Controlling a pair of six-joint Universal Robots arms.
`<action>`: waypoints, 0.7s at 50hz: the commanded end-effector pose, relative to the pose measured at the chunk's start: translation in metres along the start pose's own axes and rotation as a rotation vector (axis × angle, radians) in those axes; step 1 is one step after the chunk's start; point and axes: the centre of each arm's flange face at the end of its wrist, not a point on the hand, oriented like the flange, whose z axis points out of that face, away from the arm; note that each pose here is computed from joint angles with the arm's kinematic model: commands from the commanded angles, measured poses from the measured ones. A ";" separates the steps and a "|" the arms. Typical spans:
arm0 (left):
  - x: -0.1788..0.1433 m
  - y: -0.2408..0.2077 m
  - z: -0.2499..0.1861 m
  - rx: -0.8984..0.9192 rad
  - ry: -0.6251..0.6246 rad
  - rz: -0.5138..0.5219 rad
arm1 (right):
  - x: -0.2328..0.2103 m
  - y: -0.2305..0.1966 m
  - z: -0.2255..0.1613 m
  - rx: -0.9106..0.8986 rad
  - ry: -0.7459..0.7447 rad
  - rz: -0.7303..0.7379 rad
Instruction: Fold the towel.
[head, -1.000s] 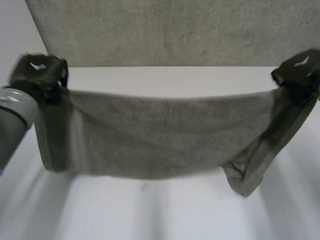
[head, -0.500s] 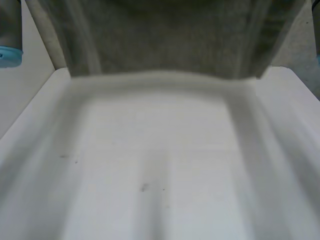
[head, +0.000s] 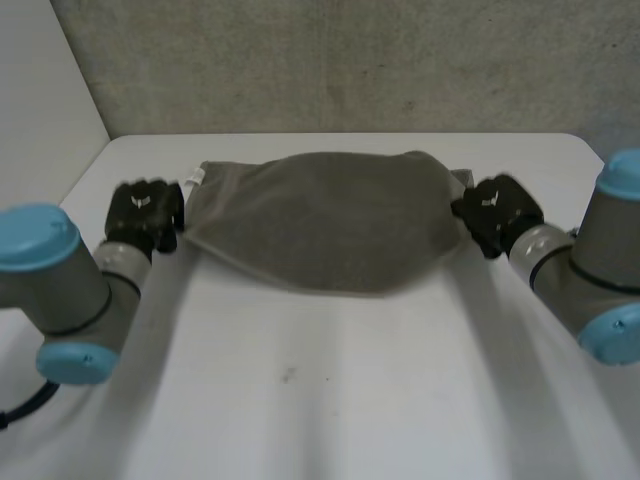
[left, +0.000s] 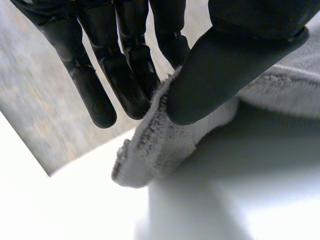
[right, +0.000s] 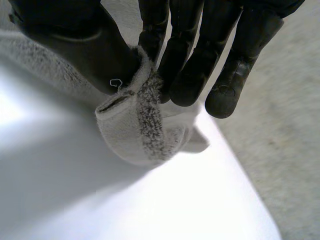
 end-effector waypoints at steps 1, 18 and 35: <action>-0.001 0.018 -0.032 -0.108 0.009 0.024 | -0.001 0.004 -0.022 -0.054 -0.020 -0.061; -0.016 -0.042 -0.131 -0.109 0.033 0.260 | 0.041 -0.039 -0.143 -0.210 -0.105 -0.167; -0.026 -0.024 -0.037 -0.096 0.066 0.247 | 0.049 0.002 -0.051 -0.250 -0.061 -0.162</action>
